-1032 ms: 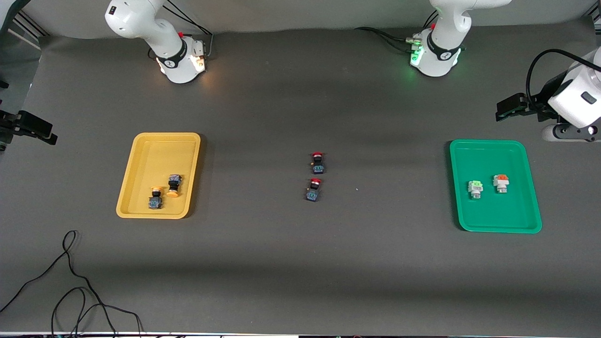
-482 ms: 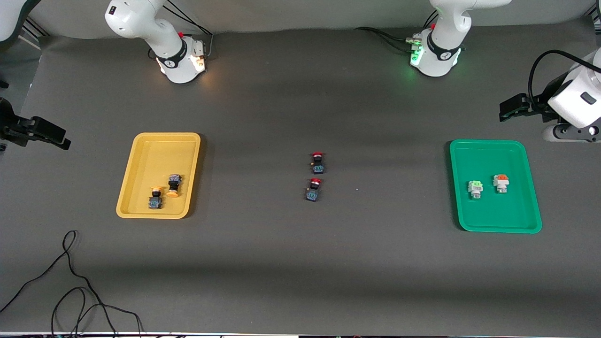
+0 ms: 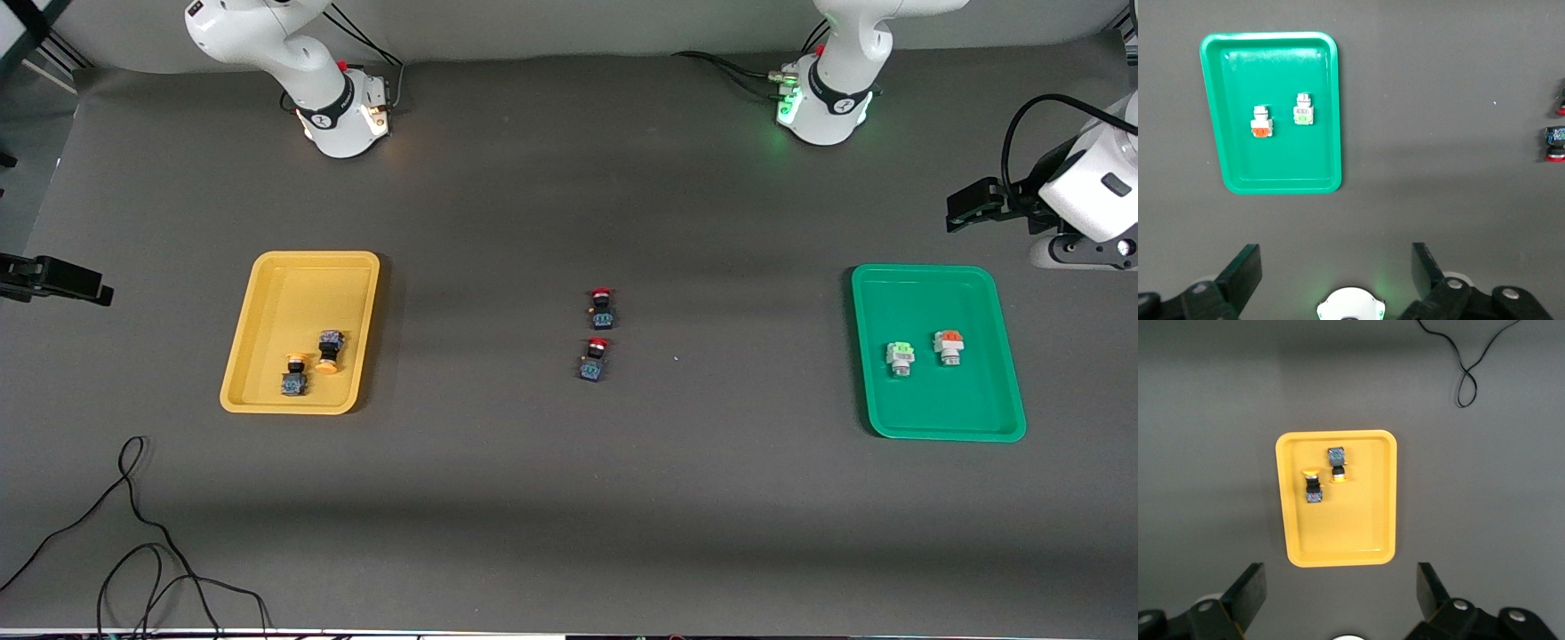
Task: Place green and yellow buttons in trays
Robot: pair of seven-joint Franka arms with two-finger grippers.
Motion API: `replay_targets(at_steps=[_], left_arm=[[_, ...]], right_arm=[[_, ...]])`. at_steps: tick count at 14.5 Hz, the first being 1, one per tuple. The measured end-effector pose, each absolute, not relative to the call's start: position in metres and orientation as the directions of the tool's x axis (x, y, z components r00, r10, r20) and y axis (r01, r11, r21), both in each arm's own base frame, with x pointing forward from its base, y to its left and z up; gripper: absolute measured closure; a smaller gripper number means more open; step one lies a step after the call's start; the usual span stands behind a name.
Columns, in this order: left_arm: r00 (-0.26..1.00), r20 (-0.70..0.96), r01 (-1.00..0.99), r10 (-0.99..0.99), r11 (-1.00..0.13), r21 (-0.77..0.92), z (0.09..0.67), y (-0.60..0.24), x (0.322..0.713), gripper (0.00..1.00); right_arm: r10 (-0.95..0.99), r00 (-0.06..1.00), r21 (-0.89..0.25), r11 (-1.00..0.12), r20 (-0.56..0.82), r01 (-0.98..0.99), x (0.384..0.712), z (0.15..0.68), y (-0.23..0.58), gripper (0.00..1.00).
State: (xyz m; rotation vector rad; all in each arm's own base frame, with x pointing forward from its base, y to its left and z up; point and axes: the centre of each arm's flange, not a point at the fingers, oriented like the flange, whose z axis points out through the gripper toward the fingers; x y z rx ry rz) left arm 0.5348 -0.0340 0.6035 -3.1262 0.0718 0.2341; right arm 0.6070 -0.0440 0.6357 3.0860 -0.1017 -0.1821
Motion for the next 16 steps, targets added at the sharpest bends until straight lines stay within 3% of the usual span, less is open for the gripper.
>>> replay_targets(at_steps=[6, 12, 16], left_arm=[[0.989, -0.144, -0.046, -0.045, -0.999, -0.002, 0.602, -0.034, 0.537, 0.00], [0.989, -0.137, -0.047, -0.046, -0.999, -0.002, 0.602, -0.034, 0.538, 0.00], [0.990, -0.135, -0.047, -0.047, -0.999, -0.002, 0.603, -0.034, 0.538, 0.00]], right_arm=[[0.006, 0.994, 0.030, -0.999, -0.111, 0.010, 0.587, 0.660, -0.049, 0.00], [-0.017, 0.992, -0.008, -1.000, -0.127, -0.018, 0.536, 0.665, -0.076, 0.00], [0.015, 0.995, -0.006, -1.000, -0.097, 0.015, 0.523, 0.670, -0.058, 0.00]])
